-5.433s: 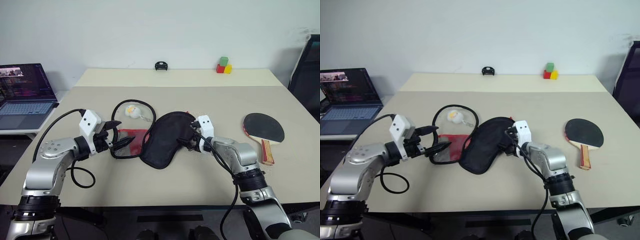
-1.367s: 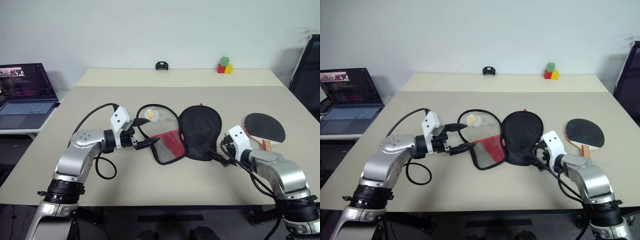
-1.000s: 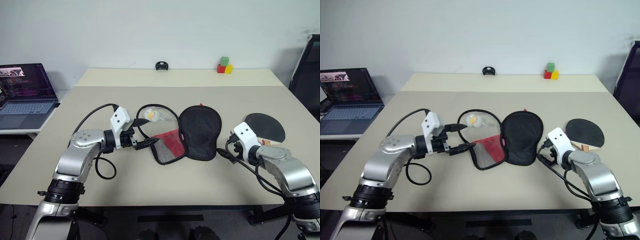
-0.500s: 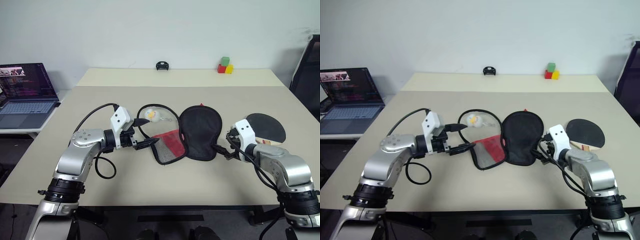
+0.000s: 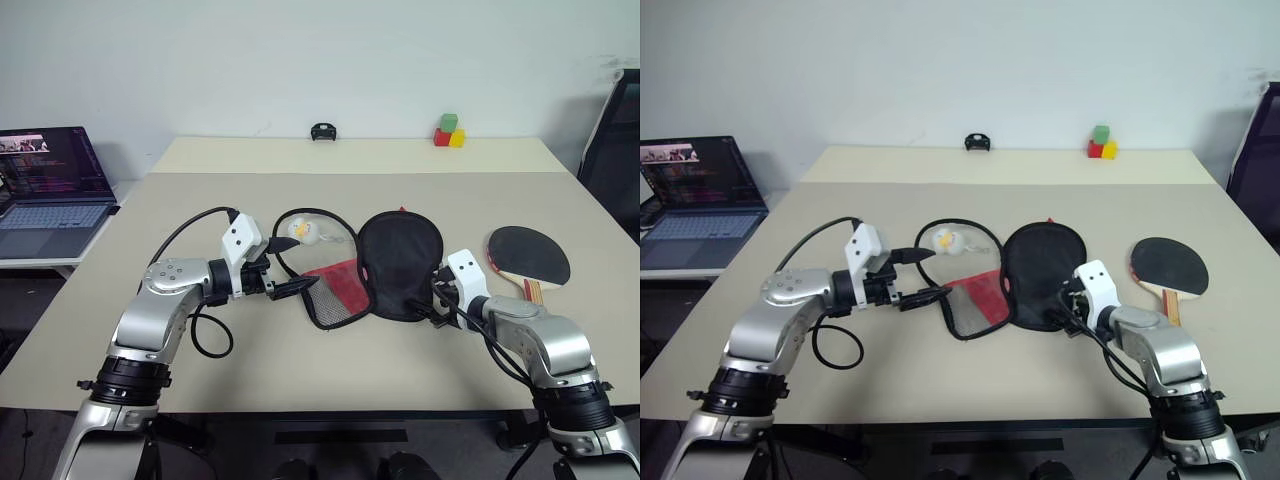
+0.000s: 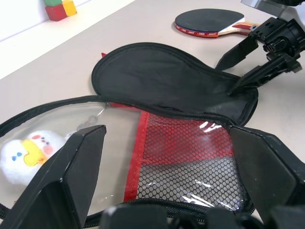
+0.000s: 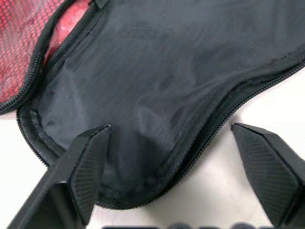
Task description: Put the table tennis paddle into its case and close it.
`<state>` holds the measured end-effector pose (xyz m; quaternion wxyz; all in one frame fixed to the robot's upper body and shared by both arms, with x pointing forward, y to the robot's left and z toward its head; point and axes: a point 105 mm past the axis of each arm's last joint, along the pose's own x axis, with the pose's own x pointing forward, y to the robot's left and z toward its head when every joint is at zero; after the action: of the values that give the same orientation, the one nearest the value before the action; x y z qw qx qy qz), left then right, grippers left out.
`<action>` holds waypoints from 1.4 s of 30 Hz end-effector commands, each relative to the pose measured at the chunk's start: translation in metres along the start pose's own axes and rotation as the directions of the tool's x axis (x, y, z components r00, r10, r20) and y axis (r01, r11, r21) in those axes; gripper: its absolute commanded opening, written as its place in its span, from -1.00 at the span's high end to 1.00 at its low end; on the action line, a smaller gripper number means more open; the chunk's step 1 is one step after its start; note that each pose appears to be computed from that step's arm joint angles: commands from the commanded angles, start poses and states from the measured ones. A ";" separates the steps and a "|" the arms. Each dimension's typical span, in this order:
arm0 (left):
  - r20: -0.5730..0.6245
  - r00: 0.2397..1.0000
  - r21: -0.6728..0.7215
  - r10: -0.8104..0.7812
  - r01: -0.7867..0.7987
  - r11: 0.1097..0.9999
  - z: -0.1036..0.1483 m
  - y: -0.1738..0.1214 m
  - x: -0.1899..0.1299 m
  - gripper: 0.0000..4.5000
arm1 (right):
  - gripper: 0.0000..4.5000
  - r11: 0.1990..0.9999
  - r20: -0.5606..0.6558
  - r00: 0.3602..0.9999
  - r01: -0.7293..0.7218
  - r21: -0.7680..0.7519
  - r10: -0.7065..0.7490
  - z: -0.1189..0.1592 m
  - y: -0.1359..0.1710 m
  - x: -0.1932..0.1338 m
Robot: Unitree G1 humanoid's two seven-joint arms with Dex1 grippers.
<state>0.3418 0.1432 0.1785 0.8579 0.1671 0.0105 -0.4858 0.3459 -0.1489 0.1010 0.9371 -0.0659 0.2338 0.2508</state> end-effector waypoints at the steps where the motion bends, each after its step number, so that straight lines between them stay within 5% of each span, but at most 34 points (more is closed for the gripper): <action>1: 0.033 0.999 0.048 0.012 -0.013 0.999 0.013 0.003 -0.002 -1.00 | -0.28 1.000 0.039 0.999 0.003 -0.025 -0.002 0.012 -0.001 -0.002; 9: 0.027 1.000 0.049 0.015 -0.017 0.999 0.011 0.003 -0.003 -1.00 | 0.99 1.000 0.033 0.999 0.011 -0.026 -0.010 0.013 -0.005 -0.006; 30: 0.017 1.000 0.057 0.010 -0.010 0.998 0.009 0.003 -0.004 -1.00 | 0.99 1.000 -0.001 1.000 -0.019 -0.003 0.019 0.023 -0.026 -0.021; 38: 0.011 1.000 0.058 0.009 -0.010 0.998 0.009 0.002 -0.005 -1.00 | 0.02 0.999 -0.019 0.999 0.042 -0.005 -0.043 0.014 -0.032 -0.019; 42: 0.009 1.000 0.060 0.007 -0.008 0.998 0.008 0.002 -0.005 -1.00 | 0.02 0.996 0.023 0.995 0.094 0.007 -0.095 0.023 -0.045 -0.026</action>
<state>0.3415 0.1448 0.1796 0.8566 0.1781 0.0067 -0.4843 0.3528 -0.1824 0.1151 0.9377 -0.0728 0.2538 0.2259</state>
